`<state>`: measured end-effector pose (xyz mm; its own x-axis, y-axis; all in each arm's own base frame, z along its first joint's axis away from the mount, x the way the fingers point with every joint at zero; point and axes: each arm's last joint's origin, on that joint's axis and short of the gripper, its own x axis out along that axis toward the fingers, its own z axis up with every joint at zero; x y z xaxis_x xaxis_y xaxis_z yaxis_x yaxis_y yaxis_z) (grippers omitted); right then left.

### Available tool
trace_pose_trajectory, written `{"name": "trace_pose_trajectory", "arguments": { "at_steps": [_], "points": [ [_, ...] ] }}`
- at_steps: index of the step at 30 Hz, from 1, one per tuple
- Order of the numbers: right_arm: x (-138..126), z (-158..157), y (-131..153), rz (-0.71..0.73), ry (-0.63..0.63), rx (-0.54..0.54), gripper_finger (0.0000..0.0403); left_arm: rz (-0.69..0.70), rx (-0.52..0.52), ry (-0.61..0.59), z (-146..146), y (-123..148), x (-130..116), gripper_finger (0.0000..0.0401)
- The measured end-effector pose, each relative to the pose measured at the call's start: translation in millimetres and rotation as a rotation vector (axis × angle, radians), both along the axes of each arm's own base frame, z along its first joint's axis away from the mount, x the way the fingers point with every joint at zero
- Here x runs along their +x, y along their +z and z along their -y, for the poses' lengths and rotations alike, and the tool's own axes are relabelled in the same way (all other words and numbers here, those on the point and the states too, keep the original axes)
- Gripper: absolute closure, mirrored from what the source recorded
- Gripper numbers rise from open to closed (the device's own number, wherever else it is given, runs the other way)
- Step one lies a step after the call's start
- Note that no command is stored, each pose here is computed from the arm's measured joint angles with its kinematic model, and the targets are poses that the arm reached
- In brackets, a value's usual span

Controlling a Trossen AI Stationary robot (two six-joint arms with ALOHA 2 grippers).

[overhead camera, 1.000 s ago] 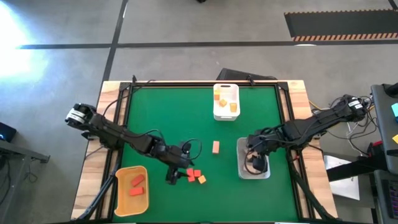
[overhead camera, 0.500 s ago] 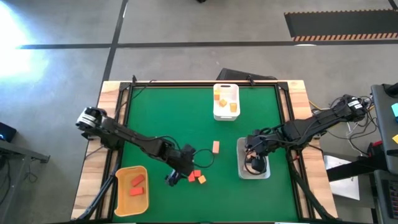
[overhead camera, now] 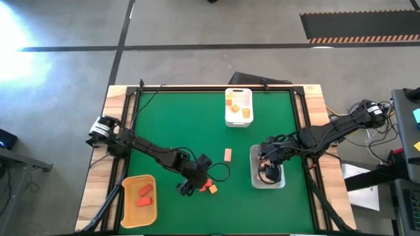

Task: Sort & place blocks by color
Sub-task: Put the orange block into the yellow bin

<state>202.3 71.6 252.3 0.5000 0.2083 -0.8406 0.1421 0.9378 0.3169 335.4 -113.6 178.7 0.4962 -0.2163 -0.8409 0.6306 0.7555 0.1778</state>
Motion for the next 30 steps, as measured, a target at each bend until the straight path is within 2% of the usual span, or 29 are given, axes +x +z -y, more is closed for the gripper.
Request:
{"name": "trace_pose_trajectory", "arguments": {
  "at_steps": [9, 24, 30],
  "points": [
    [0.1, 0.2, 0.0, 0.002, -0.003, -0.005, 0.0168, -0.039, -0.006, -0.009, -2.0, -8.2, -5.6, 0.0175],
    [0.2, 0.2, 0.0, 0.002, -0.008, -0.004, 0.0168, 0.008, -0.028, -0.007, -2.7, -17.8, -8.0, 0.0175],
    [0.3, 0.2, 0.1, 0.004, -0.008, -0.004, 0.0168, -0.023, -0.073, 0.028, -2.2, -19.8, -8.8, 0.0175]
  ]
}}
